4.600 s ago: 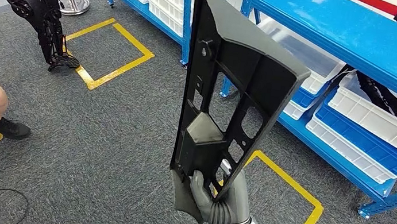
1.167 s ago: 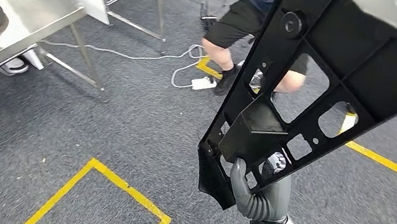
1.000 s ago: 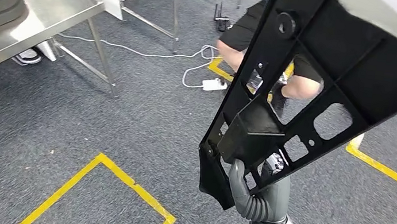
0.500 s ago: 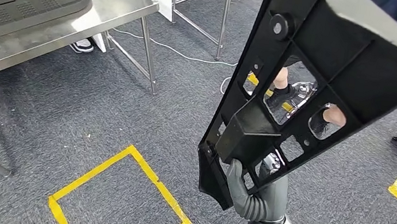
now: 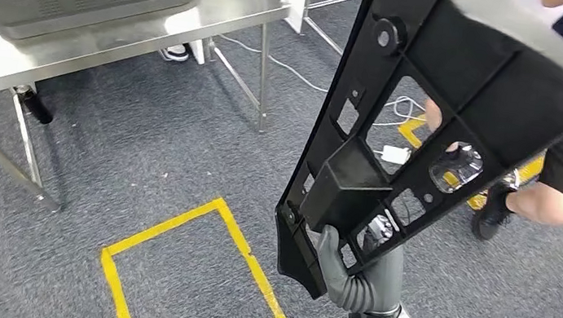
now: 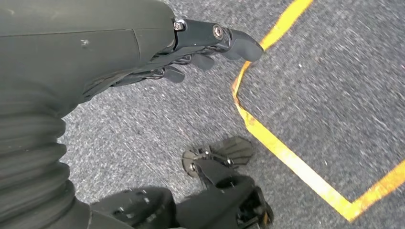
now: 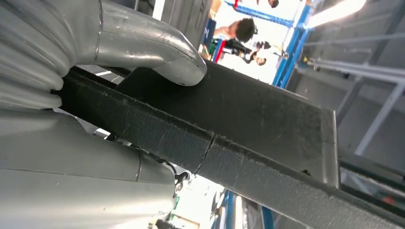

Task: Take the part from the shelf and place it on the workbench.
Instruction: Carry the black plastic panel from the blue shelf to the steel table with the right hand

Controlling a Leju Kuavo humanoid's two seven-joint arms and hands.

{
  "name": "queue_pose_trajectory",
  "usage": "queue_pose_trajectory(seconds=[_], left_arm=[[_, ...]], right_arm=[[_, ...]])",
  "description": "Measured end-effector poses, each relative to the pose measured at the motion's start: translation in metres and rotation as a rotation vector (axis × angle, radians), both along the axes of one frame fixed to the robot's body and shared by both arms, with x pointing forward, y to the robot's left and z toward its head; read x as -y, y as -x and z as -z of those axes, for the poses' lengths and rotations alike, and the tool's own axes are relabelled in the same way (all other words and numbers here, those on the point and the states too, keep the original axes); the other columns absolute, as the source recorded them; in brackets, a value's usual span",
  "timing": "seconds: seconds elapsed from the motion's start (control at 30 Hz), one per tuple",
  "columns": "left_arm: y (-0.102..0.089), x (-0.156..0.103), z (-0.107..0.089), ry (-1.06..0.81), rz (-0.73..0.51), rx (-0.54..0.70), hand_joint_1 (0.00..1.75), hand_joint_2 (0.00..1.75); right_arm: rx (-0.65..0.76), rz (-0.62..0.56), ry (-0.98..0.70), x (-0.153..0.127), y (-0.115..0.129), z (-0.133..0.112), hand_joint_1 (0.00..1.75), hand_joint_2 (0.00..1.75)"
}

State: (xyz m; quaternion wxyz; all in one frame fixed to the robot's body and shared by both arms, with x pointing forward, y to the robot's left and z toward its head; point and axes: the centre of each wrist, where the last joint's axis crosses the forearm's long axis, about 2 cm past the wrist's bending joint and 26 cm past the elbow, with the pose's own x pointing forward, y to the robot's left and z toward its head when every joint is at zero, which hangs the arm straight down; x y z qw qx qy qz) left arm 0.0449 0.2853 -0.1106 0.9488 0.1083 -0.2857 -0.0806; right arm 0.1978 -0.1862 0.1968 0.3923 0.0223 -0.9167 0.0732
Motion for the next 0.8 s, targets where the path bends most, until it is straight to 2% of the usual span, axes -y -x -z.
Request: queue_pose_trajectory(seconds=[0.8], left_arm=[[-0.0003,0.0013,0.0000,0.021,-0.004,0.009,0.00,1.75]], right_arm=[[-0.033,-0.012,-0.015,-0.0033,-0.0021,0.0024,1.75,1.75]])
